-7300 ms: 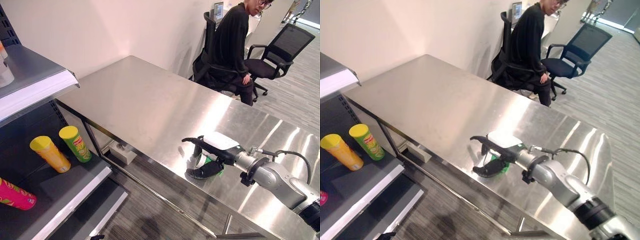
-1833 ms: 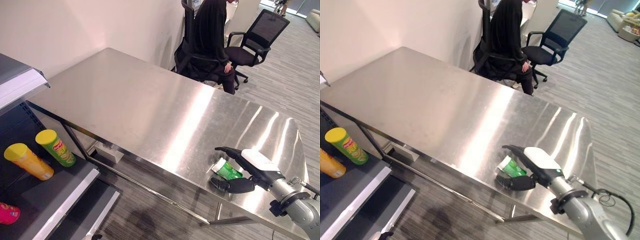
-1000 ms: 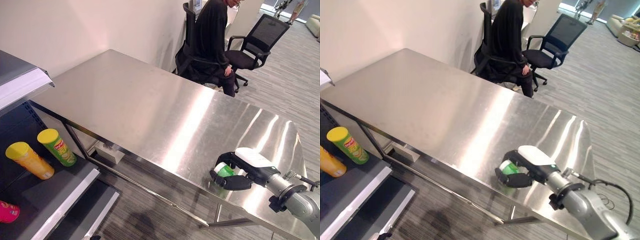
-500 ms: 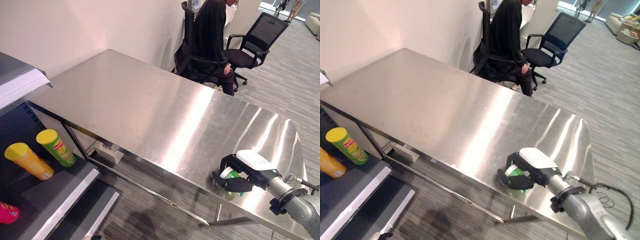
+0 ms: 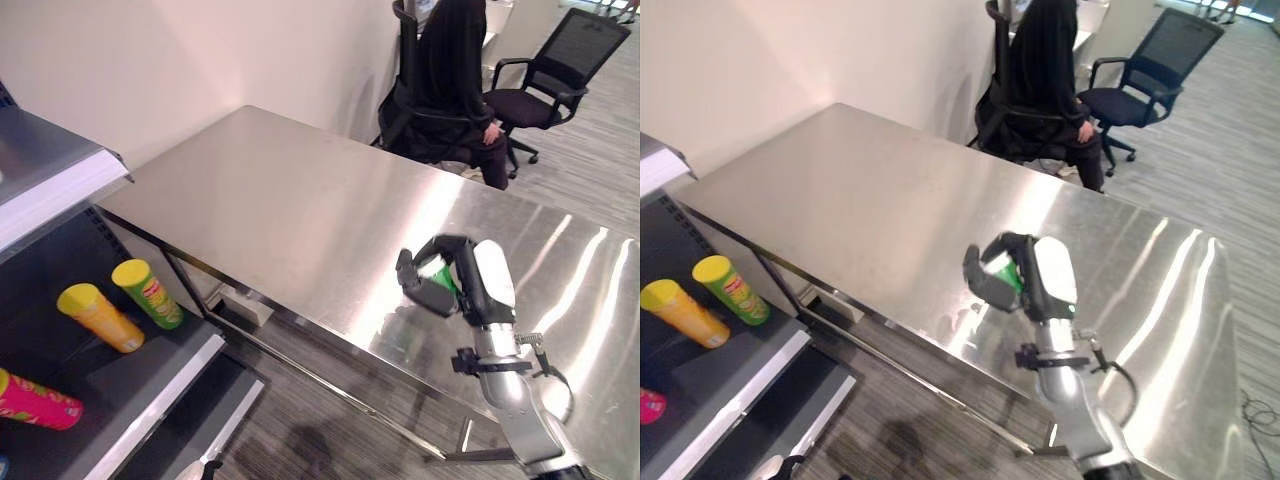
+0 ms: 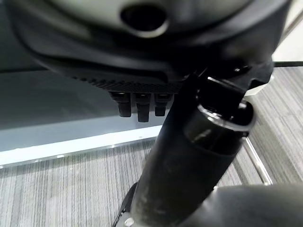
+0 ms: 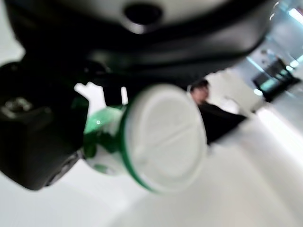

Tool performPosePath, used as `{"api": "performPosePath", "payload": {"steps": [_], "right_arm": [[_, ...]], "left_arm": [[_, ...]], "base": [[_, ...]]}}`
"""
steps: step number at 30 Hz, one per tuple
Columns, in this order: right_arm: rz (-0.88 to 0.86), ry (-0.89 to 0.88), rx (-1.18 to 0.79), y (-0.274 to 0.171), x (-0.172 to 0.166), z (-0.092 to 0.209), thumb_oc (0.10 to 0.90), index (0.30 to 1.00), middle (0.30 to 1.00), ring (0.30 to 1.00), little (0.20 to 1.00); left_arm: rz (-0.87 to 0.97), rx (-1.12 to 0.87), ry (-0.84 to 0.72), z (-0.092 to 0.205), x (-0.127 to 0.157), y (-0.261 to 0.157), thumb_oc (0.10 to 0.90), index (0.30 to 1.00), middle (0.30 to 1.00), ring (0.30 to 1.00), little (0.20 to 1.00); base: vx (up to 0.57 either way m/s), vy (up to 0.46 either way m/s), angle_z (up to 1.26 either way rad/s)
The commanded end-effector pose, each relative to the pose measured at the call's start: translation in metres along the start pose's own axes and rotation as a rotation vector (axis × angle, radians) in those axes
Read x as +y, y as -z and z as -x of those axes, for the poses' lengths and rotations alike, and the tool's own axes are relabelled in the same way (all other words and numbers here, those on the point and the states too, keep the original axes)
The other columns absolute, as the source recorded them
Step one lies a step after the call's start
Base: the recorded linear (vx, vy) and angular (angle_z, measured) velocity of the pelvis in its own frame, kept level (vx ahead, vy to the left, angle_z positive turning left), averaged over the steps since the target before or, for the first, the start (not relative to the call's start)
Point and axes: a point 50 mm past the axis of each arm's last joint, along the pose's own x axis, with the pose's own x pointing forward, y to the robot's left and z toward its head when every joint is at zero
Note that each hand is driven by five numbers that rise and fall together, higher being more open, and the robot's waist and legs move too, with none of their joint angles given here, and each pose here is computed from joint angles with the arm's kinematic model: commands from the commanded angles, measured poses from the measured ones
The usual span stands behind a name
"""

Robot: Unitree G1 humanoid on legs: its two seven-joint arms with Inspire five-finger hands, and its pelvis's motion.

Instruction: Put the goods on the table back onto the shelves and tidy them up.

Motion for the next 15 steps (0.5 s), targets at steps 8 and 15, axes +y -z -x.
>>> {"api": "performPosePath", "payload": {"steps": [8, 15], "right_arm": [[-0.21, 0.537, -0.26, -0.054, -0.038, -0.057, 0.4, 0.3, 0.3, 0.3, 0.3], [-0.423, 0.646, -0.513, -0.11, -0.059, -0.06, 0.4, 0.3, 0.3, 0.3, 0.3]], "left_arm": [[0.033, -0.091, -0.092, -0.007, 0.002, -0.035, 0.8, 0.9, 0.9, 0.9, 0.9], [0.053, -0.159, -0.187, -0.018, 0.028, -0.062, 0.8, 0.9, 0.9, 0.9, 0.9]], "base": [[0.0, 0.037, 0.06], [-0.07, 0.001, 0.21]]}}
